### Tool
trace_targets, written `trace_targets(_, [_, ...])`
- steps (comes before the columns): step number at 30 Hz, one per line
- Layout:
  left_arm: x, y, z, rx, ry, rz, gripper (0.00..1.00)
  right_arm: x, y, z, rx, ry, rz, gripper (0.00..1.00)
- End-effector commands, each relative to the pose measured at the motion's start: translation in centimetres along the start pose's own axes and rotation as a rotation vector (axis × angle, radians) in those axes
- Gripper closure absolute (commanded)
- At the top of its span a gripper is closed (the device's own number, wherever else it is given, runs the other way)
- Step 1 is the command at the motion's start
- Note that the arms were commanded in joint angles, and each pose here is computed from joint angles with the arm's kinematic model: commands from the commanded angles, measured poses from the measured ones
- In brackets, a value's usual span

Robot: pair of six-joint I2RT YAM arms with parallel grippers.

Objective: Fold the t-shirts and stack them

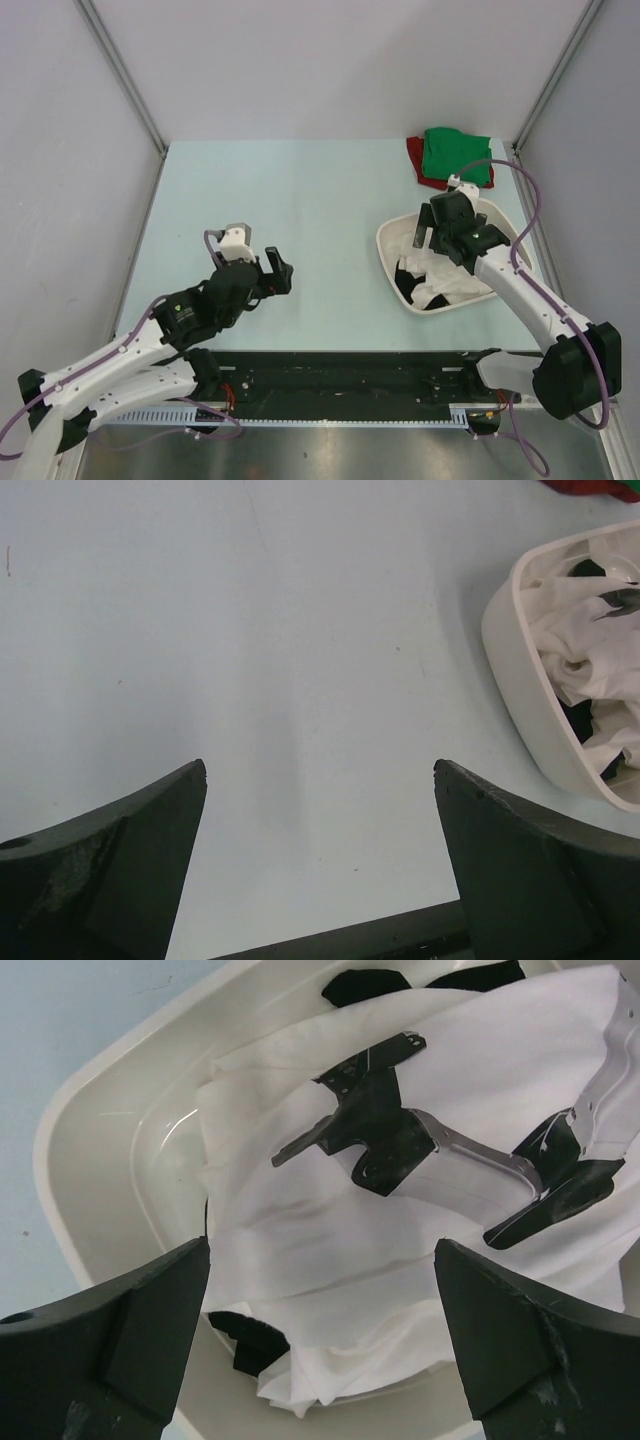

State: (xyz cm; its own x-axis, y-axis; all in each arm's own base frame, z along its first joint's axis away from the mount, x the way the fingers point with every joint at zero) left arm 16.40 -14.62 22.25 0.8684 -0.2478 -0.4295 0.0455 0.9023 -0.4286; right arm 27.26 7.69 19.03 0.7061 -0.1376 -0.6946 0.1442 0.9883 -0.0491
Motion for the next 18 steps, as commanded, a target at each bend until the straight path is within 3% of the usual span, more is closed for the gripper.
trace_targets(1, [0.3, -0.5, 0.0, -0.023, -0.005, -0.023, 0.00, 0.8, 0.2, -0.2, 0.041, 0.006, 0.017, 0.00])
trace_targets(10, [0.9, -1.0, -0.5, -0.012, 0.018, -0.032, 0.00, 4.1, 0.4, -4.1, 0.055, 0.128, 0.001, 0.05])
trace_targets(13, [1.0, -0.9, -0.8, -0.013, 0.025, -0.031, 0.00, 4.4, 0.4, -4.6, 0.059, 0.140, -0.006, 0.36])
trace_targets(14, [1.0, -0.8, -0.9, -0.016, 0.024, -0.032, 0.00, 4.4, 0.3, -4.7, 0.069, 0.143, -0.015, 0.74])
trace_targets(15, [1.1, -0.9, -0.9, -0.020, 0.024, -0.037, 0.00, 4.4, 0.0, -4.7, 0.075, 0.143, -0.033, 0.94])
trace_targets(16, [1.1, -0.9, -1.0, -0.020, 0.028, -0.037, 0.00, 4.1, -0.2, -4.6, 0.088, 0.135, -0.044, 1.00])
trace_targets(18, [1.1, -1.4, -1.1, -0.014, 0.040, -0.071, 0.00, 3.4, -0.7, -4.0, 0.110, 0.098, -0.065, 1.00])
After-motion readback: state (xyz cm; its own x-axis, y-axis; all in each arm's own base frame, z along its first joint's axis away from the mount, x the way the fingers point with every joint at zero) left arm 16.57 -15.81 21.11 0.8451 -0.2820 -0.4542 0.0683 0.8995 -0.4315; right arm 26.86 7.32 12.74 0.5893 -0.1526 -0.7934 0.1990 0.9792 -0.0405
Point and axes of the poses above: each gripper's point midway between its finger pads, its own x axis out along the fingers, its own y axis along the line the jaws close on, z = x × y, the point moved 5 cm from there along -x, back along the fingers, and after that the axes turned 6 degrees about -x, right-handed, at the moved point
